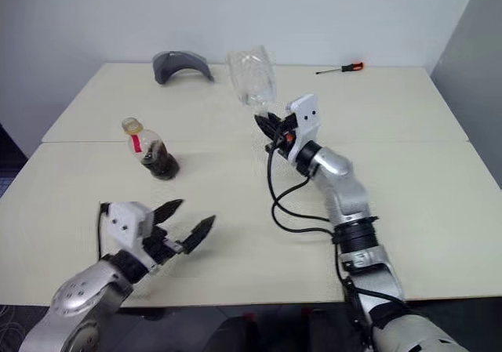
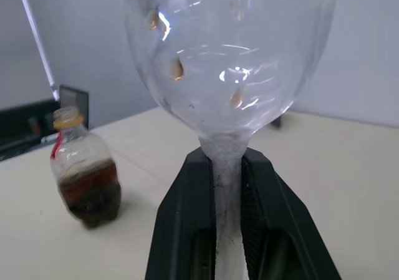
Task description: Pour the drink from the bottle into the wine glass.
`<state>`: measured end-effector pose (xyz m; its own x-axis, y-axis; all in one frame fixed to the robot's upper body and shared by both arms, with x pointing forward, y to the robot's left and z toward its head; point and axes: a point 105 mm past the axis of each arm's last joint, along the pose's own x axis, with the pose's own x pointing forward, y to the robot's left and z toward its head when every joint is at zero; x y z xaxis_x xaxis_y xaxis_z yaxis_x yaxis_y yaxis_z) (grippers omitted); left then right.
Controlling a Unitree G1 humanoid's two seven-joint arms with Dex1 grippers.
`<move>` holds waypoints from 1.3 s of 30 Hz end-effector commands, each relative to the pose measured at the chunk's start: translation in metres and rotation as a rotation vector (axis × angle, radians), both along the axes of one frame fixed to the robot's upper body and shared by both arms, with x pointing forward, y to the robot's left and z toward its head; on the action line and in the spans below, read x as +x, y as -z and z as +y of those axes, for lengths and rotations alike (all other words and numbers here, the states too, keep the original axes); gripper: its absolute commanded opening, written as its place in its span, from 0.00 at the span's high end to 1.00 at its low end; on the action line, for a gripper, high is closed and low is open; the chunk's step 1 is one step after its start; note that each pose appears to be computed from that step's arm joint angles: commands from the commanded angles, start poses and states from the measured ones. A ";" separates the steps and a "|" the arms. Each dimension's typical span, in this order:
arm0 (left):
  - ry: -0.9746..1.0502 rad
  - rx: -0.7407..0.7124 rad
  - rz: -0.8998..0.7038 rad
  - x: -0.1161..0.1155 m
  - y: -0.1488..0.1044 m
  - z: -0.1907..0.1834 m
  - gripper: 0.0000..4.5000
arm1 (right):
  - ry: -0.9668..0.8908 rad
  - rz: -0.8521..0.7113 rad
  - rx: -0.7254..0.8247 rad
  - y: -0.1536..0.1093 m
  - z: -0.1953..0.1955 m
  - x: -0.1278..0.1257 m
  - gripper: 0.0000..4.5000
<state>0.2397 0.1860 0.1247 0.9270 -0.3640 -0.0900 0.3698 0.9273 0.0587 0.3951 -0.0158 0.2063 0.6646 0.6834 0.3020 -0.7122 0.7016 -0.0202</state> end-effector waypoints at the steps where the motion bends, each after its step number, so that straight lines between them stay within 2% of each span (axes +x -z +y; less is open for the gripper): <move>1: -0.032 0.025 -0.076 -0.009 -0.014 -0.002 0.00 | 0.065 -0.076 0.062 0.001 0.001 0.005 0.95; 4: -0.043 0.010 -0.088 -0.010 -0.017 -0.007 0.00 | 0.092 -0.065 0.104 0.016 0.012 0.007 0.95; 7: -0.045 0.017 -0.106 -0.009 -0.022 -0.008 0.00 | 0.115 -0.048 0.060 0.039 0.027 0.006 0.95; 12: -0.015 0.034 -0.112 -0.010 -0.025 -0.011 0.00 | 0.133 0.065 -0.130 0.090 0.038 0.006 0.95; 17: -0.009 0.030 -0.113 -0.007 -0.026 -0.012 0.00 | 0.157 0.094 -0.257 0.107 0.018 0.007 0.95; 25: -0.007 0.020 -0.113 -0.001 -0.027 -0.012 0.00 | 0.180 0.152 -0.389 0.105 -0.018 0.002 0.95; 30: 0.007 0.030 -0.134 0.007 -0.028 -0.013 0.00 | 0.124 0.173 -0.502 0.109 -0.025 -0.010 0.95; 33: -0.005 0.025 -0.137 0.011 -0.028 -0.010 0.00 | 0.121 0.207 -0.511 0.110 -0.027 -0.011 0.95; 39: 0.001 0.012 -0.141 0.010 -0.030 -0.013 0.00 | 0.119 0.090 -0.314 0.052 0.000 0.007 0.95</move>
<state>0.2527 0.1770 0.1462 0.9360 -0.3520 0.0011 0.3499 0.9307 0.1065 0.3979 -0.0190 0.1304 0.7570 0.6498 -0.0687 -0.6499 0.7378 -0.1826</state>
